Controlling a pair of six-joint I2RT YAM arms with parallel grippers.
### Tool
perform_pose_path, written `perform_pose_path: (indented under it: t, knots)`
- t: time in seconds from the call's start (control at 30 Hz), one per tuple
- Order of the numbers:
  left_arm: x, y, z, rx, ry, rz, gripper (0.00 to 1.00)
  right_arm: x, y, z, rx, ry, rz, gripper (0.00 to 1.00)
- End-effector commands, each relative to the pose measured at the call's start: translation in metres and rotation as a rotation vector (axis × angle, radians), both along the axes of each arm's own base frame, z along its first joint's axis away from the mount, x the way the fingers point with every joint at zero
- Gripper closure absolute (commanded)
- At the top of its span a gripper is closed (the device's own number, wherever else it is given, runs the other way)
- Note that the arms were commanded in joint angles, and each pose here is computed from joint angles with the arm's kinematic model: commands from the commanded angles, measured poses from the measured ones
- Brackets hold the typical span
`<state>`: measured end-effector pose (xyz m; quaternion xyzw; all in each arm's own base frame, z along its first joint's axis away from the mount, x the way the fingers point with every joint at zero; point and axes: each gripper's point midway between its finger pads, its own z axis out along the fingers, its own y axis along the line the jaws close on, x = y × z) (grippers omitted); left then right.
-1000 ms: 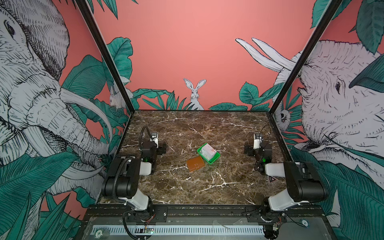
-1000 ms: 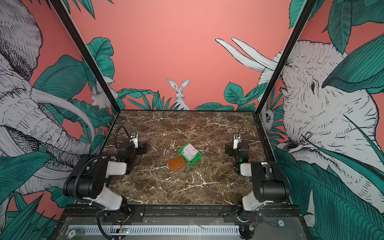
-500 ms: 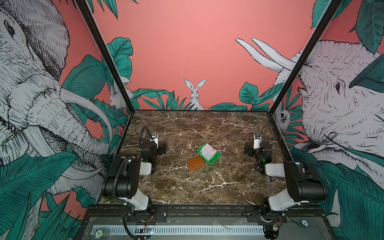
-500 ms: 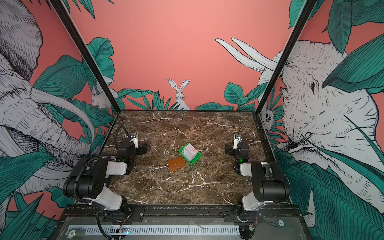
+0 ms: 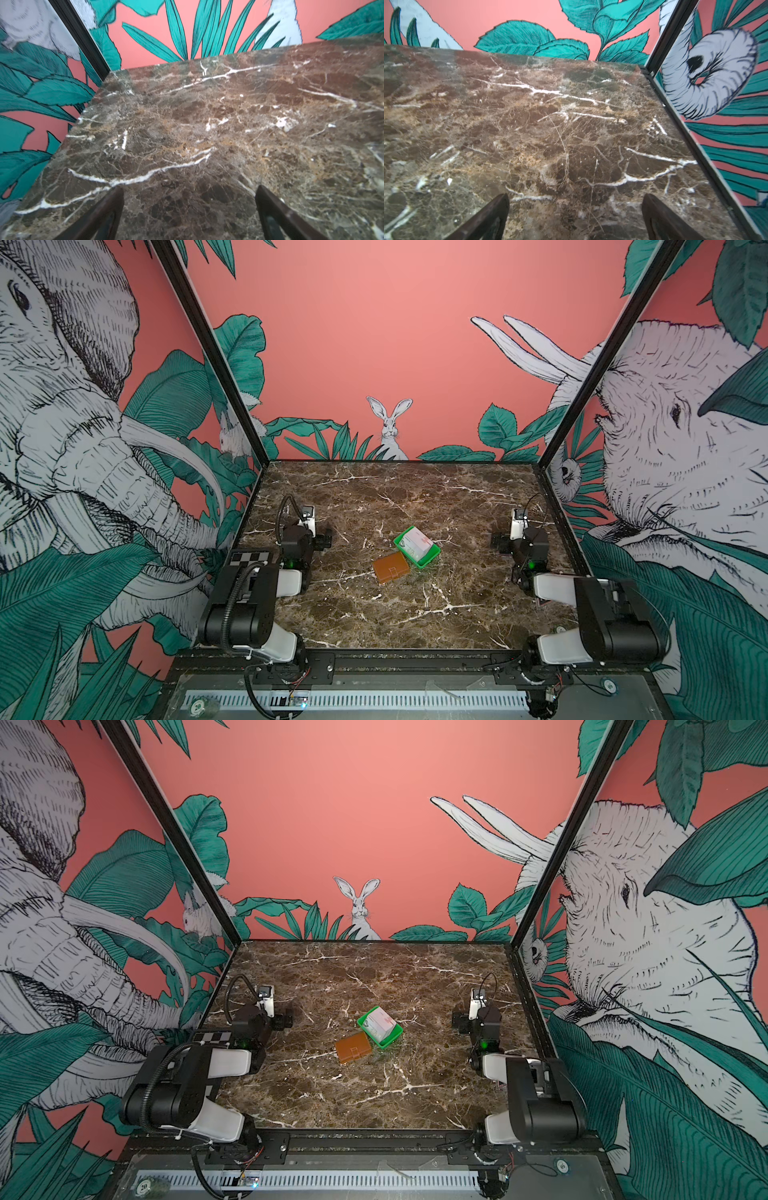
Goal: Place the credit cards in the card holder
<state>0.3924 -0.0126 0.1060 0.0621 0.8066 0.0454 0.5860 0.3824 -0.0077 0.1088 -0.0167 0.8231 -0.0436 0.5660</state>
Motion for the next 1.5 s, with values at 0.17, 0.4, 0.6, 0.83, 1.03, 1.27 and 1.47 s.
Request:
perform_pose_path:
  t: [0.17, 0.4, 0.6, 0.83, 1.03, 1.27, 1.47]
  knots:
    - [-0.001, 0.009, 0.017, -0.008, 0.031, 0.055, 0.01, -0.005, -0.011, 0.021, 0.019, 0.004, -0.074, 0.02]
    - [-0.013, 0.013, 0.044, -0.068, 0.022, 0.097, 0.01, -0.011, -0.021, 0.06, 0.045, -0.002, -0.144, 0.02]
    - [-0.02, 0.009, 0.056, -0.176, 0.068, 0.133, 0.01, -0.018, -0.015, 0.078, 0.17, 0.066, -0.163, 0.02]
    - [-0.036, -0.02, 0.062, -0.315, 0.163, 0.062, 0.01, -0.031, -0.006, 0.084, 0.277, 0.187, -0.172, 0.02]
    - [-0.049, -0.05, 0.057, -0.371, 0.257, -0.017, 0.01, -0.04, 0.006, 0.078, 0.317, 0.293, -0.134, 0.02]
    - [-0.068, -0.073, 0.062, -0.445, 0.271, -0.094, 0.01, -0.048, 0.038, 0.074, 0.38, 0.335, 0.04, 0.02]
    - [-0.087, -0.089, 0.058, -0.489, 0.321, -0.158, 0.01, -0.059, 0.04, 0.072, 0.388, 0.363, 0.017, 0.02]
